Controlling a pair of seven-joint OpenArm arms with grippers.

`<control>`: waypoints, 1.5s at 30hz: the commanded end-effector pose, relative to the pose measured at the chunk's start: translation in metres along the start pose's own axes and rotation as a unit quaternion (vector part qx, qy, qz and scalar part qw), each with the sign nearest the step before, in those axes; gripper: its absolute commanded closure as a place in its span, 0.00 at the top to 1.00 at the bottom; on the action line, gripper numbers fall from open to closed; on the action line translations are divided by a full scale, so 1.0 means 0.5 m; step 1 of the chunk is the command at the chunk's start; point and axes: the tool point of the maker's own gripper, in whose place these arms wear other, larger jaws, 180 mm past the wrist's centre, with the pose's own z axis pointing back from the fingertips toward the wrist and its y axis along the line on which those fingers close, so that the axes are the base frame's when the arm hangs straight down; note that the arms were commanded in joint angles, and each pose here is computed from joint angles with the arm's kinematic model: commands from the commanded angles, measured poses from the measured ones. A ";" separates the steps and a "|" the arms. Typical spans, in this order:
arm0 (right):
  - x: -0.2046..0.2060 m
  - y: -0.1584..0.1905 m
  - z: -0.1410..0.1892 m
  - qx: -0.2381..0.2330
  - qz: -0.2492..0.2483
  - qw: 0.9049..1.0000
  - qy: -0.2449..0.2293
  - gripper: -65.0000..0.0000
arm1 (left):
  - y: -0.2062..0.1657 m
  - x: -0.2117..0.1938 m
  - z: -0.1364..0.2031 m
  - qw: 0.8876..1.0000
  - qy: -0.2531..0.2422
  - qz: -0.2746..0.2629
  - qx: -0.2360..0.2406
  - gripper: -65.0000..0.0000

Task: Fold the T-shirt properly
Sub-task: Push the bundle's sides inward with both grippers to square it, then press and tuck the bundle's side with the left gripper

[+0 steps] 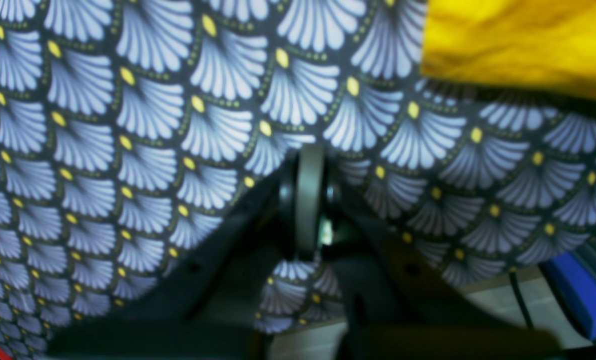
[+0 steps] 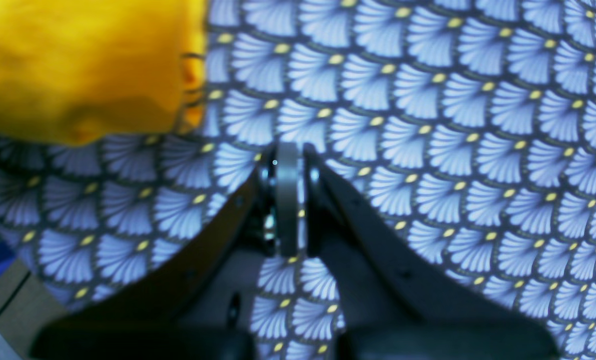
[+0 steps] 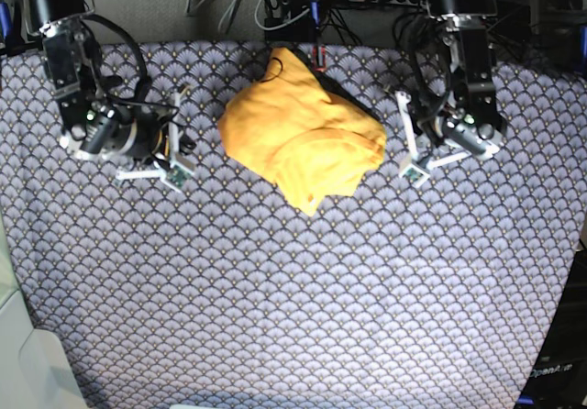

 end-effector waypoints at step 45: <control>-0.020 0.188 0.010 0.080 -0.006 0.997 -0.020 0.00 | 0.021 0.246 0.040 0.994 -0.107 0.012 -0.027 0.00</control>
